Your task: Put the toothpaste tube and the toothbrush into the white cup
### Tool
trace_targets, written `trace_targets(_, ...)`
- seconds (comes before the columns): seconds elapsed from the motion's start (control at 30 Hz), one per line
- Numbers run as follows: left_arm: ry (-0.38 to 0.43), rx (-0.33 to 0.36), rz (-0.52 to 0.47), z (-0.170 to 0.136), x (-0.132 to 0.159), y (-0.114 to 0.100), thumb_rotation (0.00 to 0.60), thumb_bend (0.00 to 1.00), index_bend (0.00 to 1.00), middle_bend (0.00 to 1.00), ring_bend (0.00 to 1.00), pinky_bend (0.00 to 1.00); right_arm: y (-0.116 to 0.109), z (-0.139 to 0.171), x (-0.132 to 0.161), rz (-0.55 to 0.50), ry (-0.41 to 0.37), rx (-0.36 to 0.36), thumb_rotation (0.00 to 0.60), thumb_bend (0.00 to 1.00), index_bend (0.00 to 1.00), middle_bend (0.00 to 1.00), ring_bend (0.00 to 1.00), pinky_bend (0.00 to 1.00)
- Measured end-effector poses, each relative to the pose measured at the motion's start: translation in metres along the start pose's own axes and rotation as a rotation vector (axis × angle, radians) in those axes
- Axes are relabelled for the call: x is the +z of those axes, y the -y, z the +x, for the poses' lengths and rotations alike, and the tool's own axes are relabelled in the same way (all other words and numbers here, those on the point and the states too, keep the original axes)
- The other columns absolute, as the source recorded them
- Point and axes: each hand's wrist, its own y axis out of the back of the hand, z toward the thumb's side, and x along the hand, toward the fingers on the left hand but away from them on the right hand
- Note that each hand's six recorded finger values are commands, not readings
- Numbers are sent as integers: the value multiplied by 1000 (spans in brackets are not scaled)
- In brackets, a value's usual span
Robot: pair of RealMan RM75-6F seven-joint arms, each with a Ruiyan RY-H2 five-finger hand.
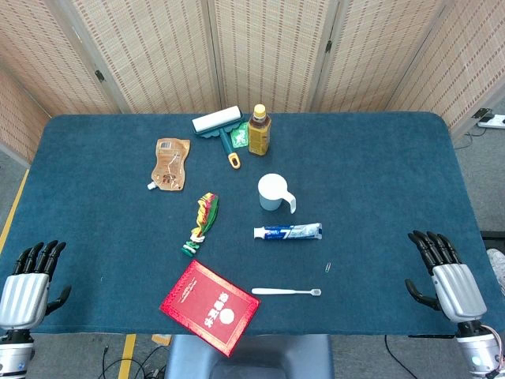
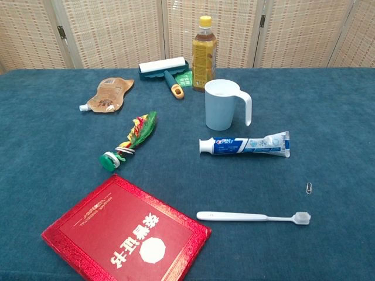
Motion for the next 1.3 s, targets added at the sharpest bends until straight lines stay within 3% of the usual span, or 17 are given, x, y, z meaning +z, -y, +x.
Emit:
trace_targets(0.8,1,12,-16,1,1,-2,600,329,135,151,104,153,0,-5,8,-24,-36,-33,600,261,0,127,2,0)
trace_targets(1.03,11,9,-30,1,4,0,600,329,135,151,104,153,12,-27,29,-45,-109,-5,600,261,31,196,68,44)
trace_targets(1.3,-4,9,-32,-4,-2,-2,600,329,138,151,104,153,40,-68,68,-27,-229,92,600,261,103,236,121,126)
